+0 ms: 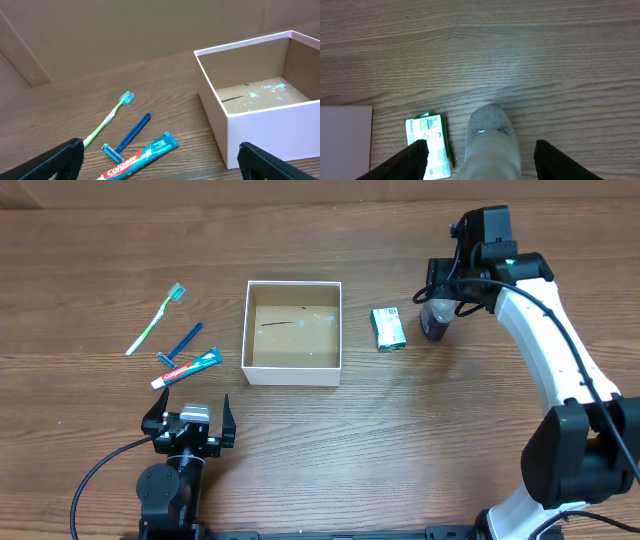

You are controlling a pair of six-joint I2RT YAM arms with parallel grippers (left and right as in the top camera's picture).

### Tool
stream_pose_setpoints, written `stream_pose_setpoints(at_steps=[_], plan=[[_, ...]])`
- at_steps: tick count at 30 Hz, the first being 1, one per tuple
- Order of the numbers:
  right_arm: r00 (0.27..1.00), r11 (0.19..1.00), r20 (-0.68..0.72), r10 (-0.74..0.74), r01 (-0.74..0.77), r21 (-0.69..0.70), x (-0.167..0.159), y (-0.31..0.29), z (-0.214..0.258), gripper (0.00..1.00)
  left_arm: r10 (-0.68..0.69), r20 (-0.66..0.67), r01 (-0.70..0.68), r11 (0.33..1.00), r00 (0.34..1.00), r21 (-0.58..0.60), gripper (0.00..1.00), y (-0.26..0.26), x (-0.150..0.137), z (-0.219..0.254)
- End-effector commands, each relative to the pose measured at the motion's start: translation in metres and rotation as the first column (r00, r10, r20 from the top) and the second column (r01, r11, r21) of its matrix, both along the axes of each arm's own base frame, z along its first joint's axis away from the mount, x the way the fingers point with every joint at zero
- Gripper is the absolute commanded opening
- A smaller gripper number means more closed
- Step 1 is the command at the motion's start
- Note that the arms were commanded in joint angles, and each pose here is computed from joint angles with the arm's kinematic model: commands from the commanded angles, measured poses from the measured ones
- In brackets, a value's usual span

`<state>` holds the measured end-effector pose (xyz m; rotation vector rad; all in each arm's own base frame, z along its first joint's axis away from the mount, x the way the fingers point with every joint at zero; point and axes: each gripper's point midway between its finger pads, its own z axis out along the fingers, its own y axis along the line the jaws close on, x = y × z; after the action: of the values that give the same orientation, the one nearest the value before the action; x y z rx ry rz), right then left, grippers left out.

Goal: Pack container
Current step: 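Reach the right gripper to the blue soap pump bottle and grasp it, then carry the bottle left and lower it into the white box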

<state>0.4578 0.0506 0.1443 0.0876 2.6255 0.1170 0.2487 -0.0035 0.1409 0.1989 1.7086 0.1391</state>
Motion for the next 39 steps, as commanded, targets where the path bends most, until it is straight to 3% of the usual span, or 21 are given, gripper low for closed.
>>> stream_pose_setpoints(at_steps=[1, 12, 19, 26, 32, 39], plan=[[1.0, 1.0, 0.004, -0.013, 0.013, -0.004, 0.01, -0.005, -0.004, 0.6, 0.015, 0.002, -0.015, 1.0, 1.0, 0.009, 1.0, 0.004, 0.0, -0.001], [1.0, 1.0, 0.013, -0.013, 0.013, -0.004, 0.011, -0.005, -0.003, 0.17, 0.015, 0.002, -0.015, 1.0, 1.0, 0.009, 1.0, 0.004, 0.0, -0.001], [1.0, 1.0, 0.027, -0.013, 0.013, -0.003, 0.013, -0.005, 0.017, 0.12, 0.015, 0.002, -0.015, 1.0, 1.0, 0.009, 1.0, 0.004, 0.0, -0.001], [0.996, 1.0, 0.086, 0.005, -0.006, 0.008, 0.012, 0.004, 0.092, 0.08, 0.015, 0.002, -0.015, 1.0, 1.0, 0.009, 1.0, 0.004, 0.0, -0.001], [0.982, 0.996, 0.187, 0.026, -0.04, 0.073, 0.0, 0.048, 0.168, 0.08, 0.015, 0.002, -0.015, 1.0, 1.0, 0.009, 1.0, 0.004, 0.0, -0.001], [0.974, 0.979, 0.226, 0.03, -0.075, 0.192, -0.021, 0.13, 0.193, 0.08, 0.015, 0.002, -0.015, 1.0, 1.0, 0.009, 1.0, 0.004, 0.0, -0.001]])
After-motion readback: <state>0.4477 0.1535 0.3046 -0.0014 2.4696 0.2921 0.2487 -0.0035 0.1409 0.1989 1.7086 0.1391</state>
